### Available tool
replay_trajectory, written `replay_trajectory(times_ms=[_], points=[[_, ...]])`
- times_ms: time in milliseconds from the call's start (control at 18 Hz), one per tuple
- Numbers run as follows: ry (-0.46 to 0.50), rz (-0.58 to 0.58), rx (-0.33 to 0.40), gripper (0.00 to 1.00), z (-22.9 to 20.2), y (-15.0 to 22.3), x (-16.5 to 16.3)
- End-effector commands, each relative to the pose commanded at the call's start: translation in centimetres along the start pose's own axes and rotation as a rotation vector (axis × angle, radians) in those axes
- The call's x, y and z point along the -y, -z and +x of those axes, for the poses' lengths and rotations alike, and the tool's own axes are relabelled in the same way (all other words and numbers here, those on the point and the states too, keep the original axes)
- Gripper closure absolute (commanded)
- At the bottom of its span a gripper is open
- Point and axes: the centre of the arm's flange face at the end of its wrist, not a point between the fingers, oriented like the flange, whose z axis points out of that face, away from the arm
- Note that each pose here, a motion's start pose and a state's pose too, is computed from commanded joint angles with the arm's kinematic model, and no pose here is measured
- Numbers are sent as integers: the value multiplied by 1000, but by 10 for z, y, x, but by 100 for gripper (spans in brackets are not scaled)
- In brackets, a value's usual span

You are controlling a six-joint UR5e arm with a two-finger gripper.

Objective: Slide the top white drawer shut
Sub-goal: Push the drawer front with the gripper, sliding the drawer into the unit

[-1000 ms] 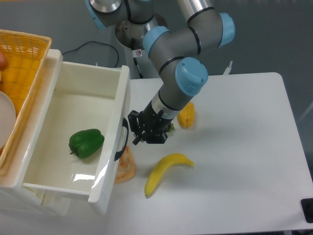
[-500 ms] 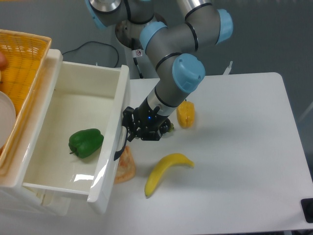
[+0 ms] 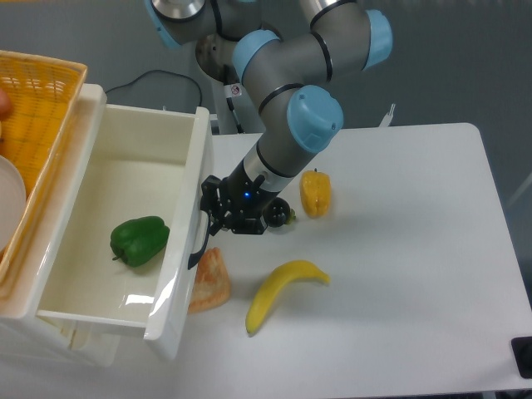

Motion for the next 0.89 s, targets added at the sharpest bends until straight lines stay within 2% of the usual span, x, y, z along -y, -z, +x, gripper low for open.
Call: replay_trajectory(times_ms=[889], points=[[-28,1,-36,100,26,-6,12]])
